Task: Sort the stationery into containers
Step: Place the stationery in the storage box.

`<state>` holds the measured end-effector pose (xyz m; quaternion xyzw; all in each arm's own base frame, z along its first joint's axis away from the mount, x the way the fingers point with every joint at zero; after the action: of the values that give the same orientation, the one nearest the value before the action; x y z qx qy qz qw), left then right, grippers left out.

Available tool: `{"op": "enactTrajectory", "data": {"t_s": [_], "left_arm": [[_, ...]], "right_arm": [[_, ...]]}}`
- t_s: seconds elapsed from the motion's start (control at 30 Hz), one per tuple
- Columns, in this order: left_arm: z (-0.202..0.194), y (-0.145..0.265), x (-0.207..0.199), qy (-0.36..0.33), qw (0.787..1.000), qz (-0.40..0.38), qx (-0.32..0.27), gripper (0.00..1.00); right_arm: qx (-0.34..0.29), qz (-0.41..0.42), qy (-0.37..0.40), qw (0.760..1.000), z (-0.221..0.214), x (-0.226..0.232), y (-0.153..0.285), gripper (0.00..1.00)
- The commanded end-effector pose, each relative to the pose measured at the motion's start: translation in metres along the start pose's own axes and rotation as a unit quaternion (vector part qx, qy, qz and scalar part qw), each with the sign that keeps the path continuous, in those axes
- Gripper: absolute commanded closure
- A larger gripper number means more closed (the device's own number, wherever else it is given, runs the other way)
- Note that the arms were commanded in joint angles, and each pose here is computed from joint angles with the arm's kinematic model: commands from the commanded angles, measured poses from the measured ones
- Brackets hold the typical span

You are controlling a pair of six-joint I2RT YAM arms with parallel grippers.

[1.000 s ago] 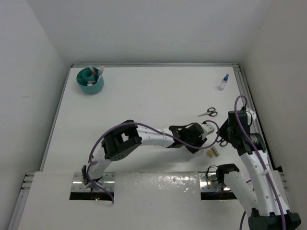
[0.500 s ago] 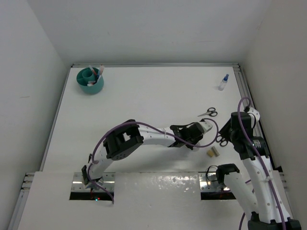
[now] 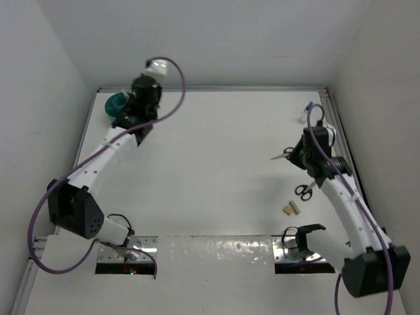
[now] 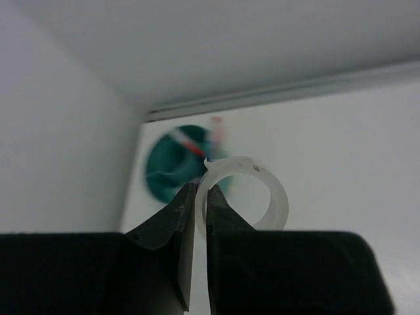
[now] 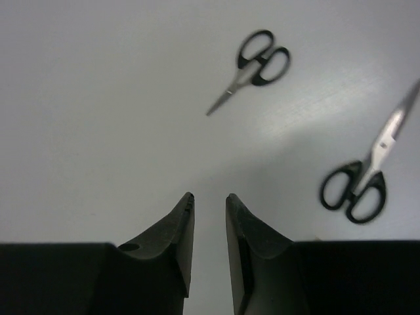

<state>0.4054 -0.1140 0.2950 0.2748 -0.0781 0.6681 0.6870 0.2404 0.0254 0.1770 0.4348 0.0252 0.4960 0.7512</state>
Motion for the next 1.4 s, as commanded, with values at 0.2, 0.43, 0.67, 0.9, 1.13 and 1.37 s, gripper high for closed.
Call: {"op": "enactTrajectory", "data": {"t_s": [0.2,0.43,0.67,0.9,1.13,1.37], "left_arm": [[-0.070,-0.024,0.235,0.022,0.940,0.305,0.152,1.00],[-0.132,-0.076,0.276,0.056,0.933,0.297,0.193,1.00],[-0.159,-0.100,0.283,0.076,0.963,0.207,0.152,1.00],[-0.141,-0.106,0.288,-0.173,0.974,0.122,-0.085,1.00],[-0.115,-0.134,0.287,-0.198,0.962,0.123,-0.141,1.00],[-0.139,-0.132,0.239,-0.183,0.969,0.083,-0.144,1.00]], "right_arm": [[-0.028,0.119,0.077,0.990,0.030,0.127,-0.030,0.78],[-0.033,0.114,0.089,0.989,0.018,0.145,-0.045,0.79],[-0.020,0.085,0.098,0.991,-0.002,0.138,-0.056,0.79],[-0.025,0.090,0.120,0.988,-0.003,0.150,-0.057,0.79],[-0.027,0.084,0.106,0.990,-0.006,0.148,-0.060,0.79],[-0.047,0.050,0.112,0.991,-0.006,0.129,-0.064,0.80]]}}
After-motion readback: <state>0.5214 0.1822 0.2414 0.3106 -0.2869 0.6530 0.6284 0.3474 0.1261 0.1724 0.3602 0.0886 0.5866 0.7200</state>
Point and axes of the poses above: each gripper's point midway between its finger pads, its own y axis back along the fingers, its own x axis along the line the jaws close on, z = x × y, the point moved 4 cm from there along y, back along the fingers, and after that the axes turned 8 degrees about -y, right-handed, at the moved point
